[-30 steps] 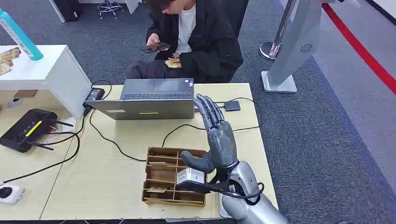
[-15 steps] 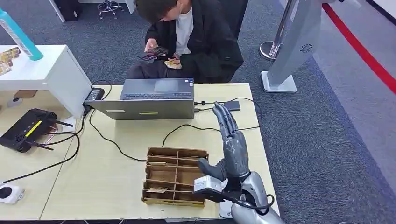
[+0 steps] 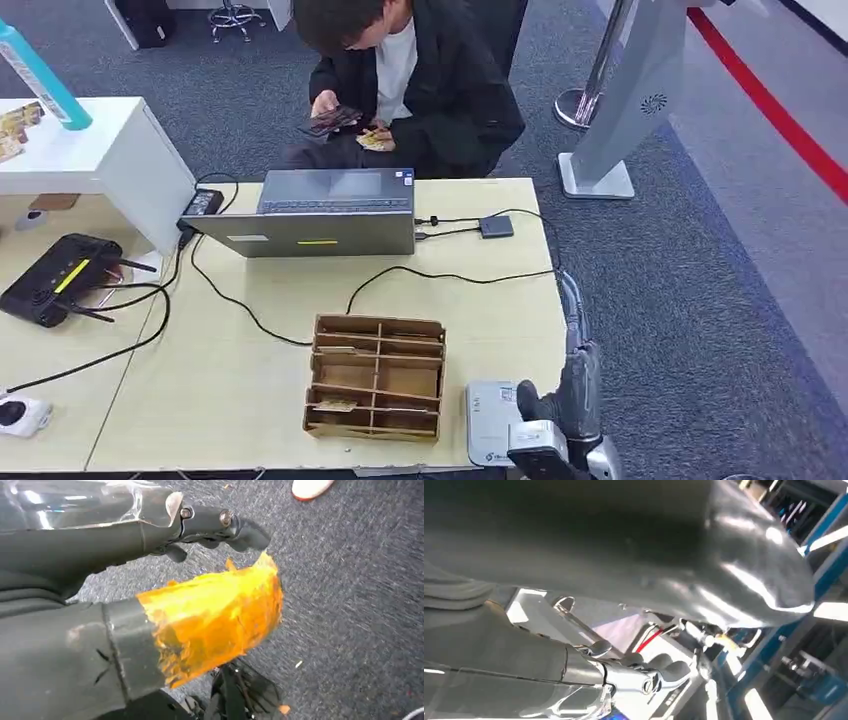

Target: Pass the card to the sensor for recognition and then transmit it.

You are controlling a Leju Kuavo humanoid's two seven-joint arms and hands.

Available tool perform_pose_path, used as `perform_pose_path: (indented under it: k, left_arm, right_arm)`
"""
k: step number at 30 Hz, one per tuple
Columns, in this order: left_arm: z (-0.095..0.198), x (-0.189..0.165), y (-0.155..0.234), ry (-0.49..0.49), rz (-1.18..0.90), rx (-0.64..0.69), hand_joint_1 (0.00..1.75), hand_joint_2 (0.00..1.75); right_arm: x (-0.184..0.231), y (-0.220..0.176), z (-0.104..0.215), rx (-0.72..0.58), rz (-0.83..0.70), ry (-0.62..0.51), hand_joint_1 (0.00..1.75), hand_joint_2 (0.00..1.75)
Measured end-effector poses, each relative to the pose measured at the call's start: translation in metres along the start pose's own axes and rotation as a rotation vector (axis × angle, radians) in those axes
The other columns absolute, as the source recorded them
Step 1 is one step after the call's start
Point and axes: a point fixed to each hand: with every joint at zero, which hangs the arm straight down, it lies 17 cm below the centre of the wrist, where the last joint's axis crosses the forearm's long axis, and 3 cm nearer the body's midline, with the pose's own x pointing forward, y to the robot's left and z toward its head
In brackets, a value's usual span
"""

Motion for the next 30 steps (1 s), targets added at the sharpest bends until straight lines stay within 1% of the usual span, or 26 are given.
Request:
perform_pose_path:
  k: [5,13,18,25,30]
  left_arm:
    - [0.0,0.002,-0.002,0.004,0.002,0.0,0.0,0.0]
    - [-0.001,0.004,-0.003,0.003,0.003,0.0,0.0,0.0]
    - [-0.001,0.001,-0.002,0.028,-0.013,0.008,0.0,0.0]
    - [-0.001,0.007,-0.013,0.019,-0.039,-0.048,0.0,0.0]
    - [-0.001,0.011,-0.017,0.004,-0.059,-0.062,0.0,0.0]
  right_arm:
    - [0.001,-0.011,0.003,-0.027,-0.018,0.015,0.0,0.0]
    - [0.004,-0.015,0.004,-0.038,-0.024,0.014,0.0,0.0]
    - [0.01,-0.015,0.003,-0.035,-0.118,0.002,0.0,0.0]
    - [0.031,-0.015,-0.004,-0.053,-0.338,-0.025,0.0,0.0]
    - [0.04,-0.011,-0.009,-0.037,-0.403,-0.042,0.0,0.0]
